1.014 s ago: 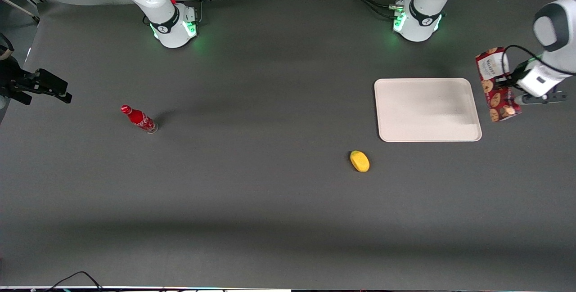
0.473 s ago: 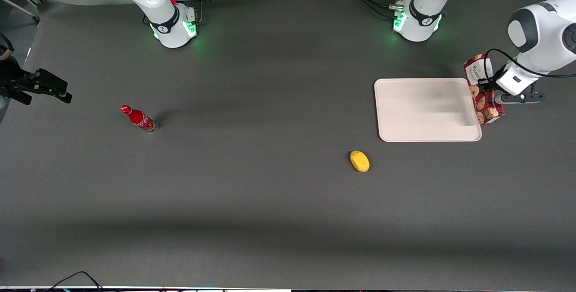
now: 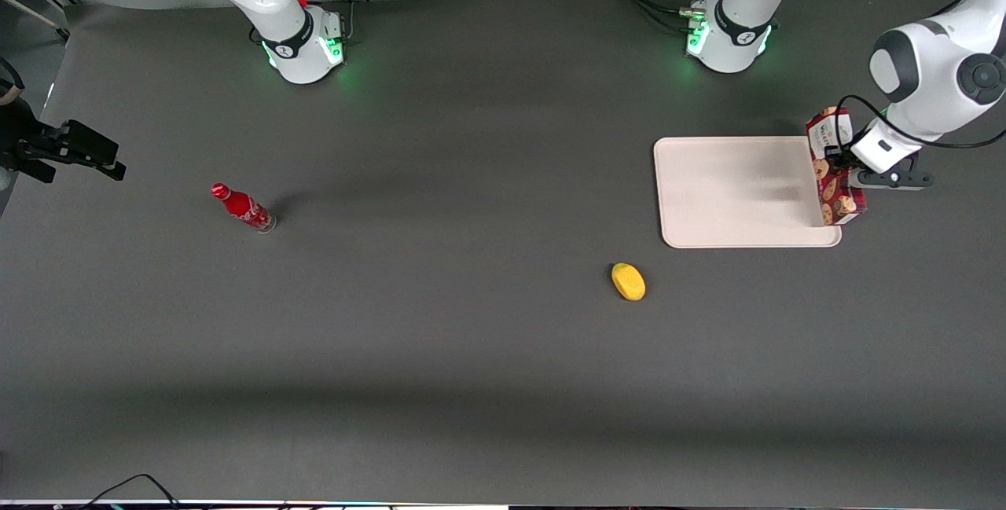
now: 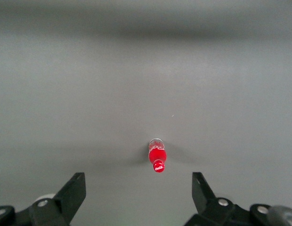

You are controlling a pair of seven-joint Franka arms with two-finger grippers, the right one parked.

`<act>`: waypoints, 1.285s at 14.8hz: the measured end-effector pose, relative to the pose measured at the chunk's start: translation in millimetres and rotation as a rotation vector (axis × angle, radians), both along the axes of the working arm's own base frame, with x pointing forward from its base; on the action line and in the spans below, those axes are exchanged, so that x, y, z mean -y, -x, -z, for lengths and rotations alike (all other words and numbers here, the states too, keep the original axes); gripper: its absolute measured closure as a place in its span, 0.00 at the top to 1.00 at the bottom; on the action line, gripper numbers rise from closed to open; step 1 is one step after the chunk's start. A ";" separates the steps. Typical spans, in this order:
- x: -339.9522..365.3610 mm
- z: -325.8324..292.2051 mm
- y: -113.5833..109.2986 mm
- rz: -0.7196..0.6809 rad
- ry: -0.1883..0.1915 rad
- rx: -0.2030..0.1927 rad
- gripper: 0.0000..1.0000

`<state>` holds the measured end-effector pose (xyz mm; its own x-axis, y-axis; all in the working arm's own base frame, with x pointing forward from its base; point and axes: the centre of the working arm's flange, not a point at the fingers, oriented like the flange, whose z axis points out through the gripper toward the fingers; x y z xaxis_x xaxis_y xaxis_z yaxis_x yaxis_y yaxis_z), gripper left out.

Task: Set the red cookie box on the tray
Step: 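Lower the cookie box onto the tray's edge area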

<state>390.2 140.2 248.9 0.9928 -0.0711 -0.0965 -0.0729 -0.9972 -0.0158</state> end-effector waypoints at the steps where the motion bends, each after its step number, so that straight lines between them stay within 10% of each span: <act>1: 0.8 4.2 0.1 0.002 0.002 -0.007 0.06; 16: 9.6 25.5 -1.3 0.026 0.009 -0.027 0.06; 19: 10.3 25.5 -2.2 0.029 0.009 -0.027 0.34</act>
<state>392.4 129.9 223.4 0.9874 -0.1005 -0.1225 -0.1019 -0.9948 -0.0049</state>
